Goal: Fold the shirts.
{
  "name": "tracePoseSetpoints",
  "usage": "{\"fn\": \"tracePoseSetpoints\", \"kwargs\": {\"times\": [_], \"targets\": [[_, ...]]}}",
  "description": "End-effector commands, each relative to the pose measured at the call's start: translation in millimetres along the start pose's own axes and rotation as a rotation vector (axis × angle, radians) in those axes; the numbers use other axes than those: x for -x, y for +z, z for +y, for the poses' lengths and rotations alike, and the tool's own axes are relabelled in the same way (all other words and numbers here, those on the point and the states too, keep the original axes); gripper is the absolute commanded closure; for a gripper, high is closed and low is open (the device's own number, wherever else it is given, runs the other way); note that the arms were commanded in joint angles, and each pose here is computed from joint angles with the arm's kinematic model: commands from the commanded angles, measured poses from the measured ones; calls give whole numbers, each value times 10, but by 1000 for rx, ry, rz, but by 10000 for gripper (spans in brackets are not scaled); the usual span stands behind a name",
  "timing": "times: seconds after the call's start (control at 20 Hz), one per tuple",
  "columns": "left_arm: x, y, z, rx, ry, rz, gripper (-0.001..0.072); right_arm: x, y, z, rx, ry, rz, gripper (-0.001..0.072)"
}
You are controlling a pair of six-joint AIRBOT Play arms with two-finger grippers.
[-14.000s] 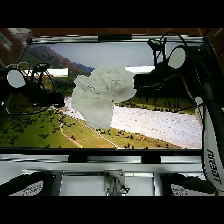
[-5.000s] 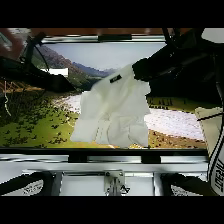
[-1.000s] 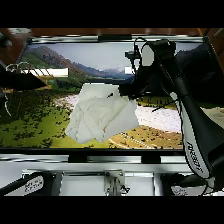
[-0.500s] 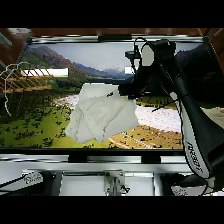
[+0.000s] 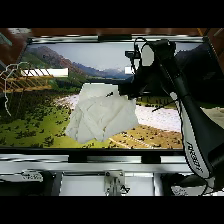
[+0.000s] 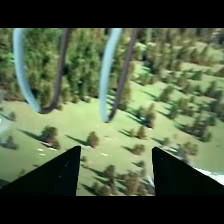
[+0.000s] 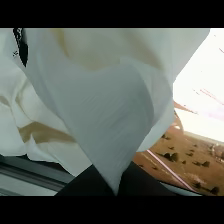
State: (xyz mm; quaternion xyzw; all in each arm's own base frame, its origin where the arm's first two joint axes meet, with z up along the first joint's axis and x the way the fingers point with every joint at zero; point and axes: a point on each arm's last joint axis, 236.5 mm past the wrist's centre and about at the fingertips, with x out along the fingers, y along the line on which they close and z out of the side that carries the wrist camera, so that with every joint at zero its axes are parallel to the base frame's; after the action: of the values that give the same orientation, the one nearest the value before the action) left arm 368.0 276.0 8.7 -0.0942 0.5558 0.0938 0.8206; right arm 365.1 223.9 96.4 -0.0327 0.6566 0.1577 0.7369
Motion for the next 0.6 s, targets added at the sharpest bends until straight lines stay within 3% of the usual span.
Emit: {"fn": "tracePoseSetpoints", "kwargs": {"times": [0.0, 0.55], "targets": [[-235, -12, 225, -66, 73, 26, 152, -1, 78, 18, -21, 8, -32, 624], [-942, -101, -39, -64, -38, 90, 165, 1, 114, 26, -49, 12, -48, 624]]}}
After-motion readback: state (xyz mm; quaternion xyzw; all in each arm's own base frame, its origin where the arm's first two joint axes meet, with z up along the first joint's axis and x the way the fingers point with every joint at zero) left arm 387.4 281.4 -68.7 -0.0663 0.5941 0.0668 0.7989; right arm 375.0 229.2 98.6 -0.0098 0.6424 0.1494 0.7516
